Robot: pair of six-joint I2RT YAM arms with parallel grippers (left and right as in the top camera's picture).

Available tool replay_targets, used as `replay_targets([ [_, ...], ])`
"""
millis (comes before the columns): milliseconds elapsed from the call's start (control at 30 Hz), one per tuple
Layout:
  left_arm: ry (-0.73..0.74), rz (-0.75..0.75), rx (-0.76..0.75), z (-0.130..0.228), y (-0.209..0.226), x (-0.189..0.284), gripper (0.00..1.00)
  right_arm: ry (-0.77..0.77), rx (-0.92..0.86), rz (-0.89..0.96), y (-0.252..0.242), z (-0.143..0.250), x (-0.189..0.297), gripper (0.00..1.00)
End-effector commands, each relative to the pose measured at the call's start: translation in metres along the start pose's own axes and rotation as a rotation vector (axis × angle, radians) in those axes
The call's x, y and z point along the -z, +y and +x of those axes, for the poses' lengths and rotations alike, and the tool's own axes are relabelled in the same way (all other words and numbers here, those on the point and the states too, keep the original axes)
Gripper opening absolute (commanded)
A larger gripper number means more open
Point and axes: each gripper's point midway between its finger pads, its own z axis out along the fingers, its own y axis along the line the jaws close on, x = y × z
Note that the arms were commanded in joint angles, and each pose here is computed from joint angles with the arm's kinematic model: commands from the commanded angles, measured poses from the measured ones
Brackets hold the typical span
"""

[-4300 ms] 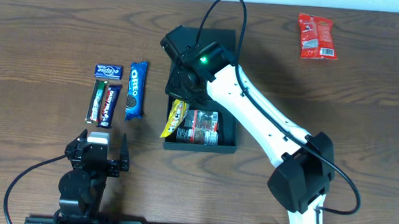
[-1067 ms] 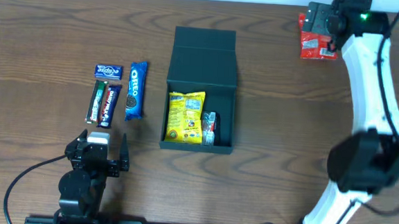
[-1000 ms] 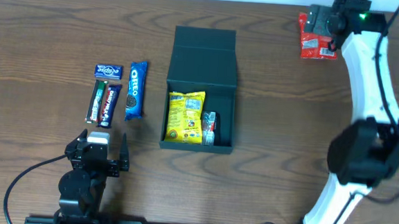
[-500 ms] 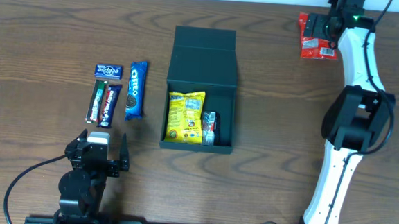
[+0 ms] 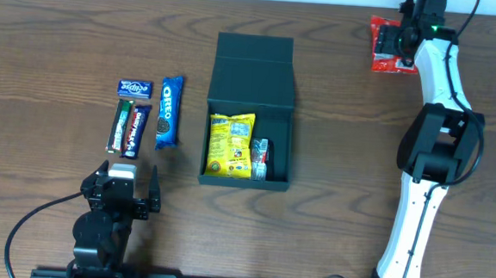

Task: Pack container
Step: 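Grasp the red snack bag with the right gripper and lift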

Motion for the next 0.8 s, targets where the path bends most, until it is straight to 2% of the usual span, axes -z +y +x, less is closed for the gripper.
replay_targets([
  [0,0.024,-0.013,-0.018,0.01,0.002,-0.003,0.96,0.015,0.007,-0.023,0.009,0.006,-0.01,0.57],
  [100,0.024,-0.013,-0.018,0.01,0.002,-0.003,0.95,0.036,-0.006,-0.021,0.008,0.013,-0.015,0.43],
  [167,0.024,-0.013,-0.018,0.01,0.002,-0.003,0.95,0.049,-0.01,-0.021,0.008,0.018,-0.019,0.37],
  [400,0.024,-0.013,-0.018,0.01,0.002,-0.003,0.95,0.055,-0.043,-0.014,0.006,0.021,-0.023,0.03],
  [600,0.024,-0.013,-0.018,0.01,0.002,-0.003,0.95,0.059,-0.06,-0.018,0.009,0.014,-0.011,0.01],
  [767,0.024,-0.013,-0.018,0.01,0.002,-0.003,0.95,0.007,0.001,-0.033,0.022,-0.025,0.041,0.01],
])
